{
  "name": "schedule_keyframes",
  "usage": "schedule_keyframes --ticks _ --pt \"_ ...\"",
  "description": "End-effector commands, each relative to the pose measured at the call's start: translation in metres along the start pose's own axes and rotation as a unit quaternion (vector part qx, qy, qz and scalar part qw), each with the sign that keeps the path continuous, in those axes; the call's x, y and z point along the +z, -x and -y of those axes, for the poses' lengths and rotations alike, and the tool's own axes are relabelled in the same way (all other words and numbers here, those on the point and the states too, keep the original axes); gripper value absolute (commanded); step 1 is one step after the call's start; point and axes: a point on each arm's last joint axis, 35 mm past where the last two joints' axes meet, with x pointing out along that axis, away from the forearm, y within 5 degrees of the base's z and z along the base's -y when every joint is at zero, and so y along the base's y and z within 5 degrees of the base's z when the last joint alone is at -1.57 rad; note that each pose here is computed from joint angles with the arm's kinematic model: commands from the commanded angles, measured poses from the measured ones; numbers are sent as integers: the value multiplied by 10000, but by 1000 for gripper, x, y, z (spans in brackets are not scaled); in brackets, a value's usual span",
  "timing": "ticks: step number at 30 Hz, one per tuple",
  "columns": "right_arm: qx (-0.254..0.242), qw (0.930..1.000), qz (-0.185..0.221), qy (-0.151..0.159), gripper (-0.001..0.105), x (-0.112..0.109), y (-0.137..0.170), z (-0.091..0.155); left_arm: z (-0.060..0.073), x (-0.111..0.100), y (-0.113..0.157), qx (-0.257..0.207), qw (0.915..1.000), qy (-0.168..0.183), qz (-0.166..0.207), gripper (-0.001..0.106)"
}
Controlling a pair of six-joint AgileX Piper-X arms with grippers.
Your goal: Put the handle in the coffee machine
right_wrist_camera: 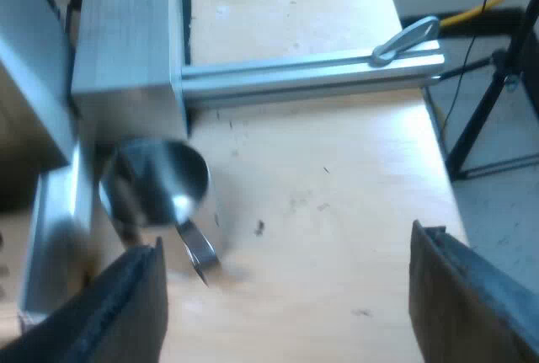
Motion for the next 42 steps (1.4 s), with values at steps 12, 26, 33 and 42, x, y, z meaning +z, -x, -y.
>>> schedule_keyframes --ticks 12,26,33,42 --pt "-420 9963 741 -58 63 -59 80 24 11 -89 42 713 9971 274 44 77" --pt "-790 9916 1024 38 63 -81 104 31 18 -128 56 779 9859 551 -1378 77" --pt "-761 9884 1311 69 63 -74 100 30 14 -120 44 812 9921 453 -837 77" --pt "-724 9882 1328 238 63 -77 65 18 7 -120 17 844 9955 350 -269 77"
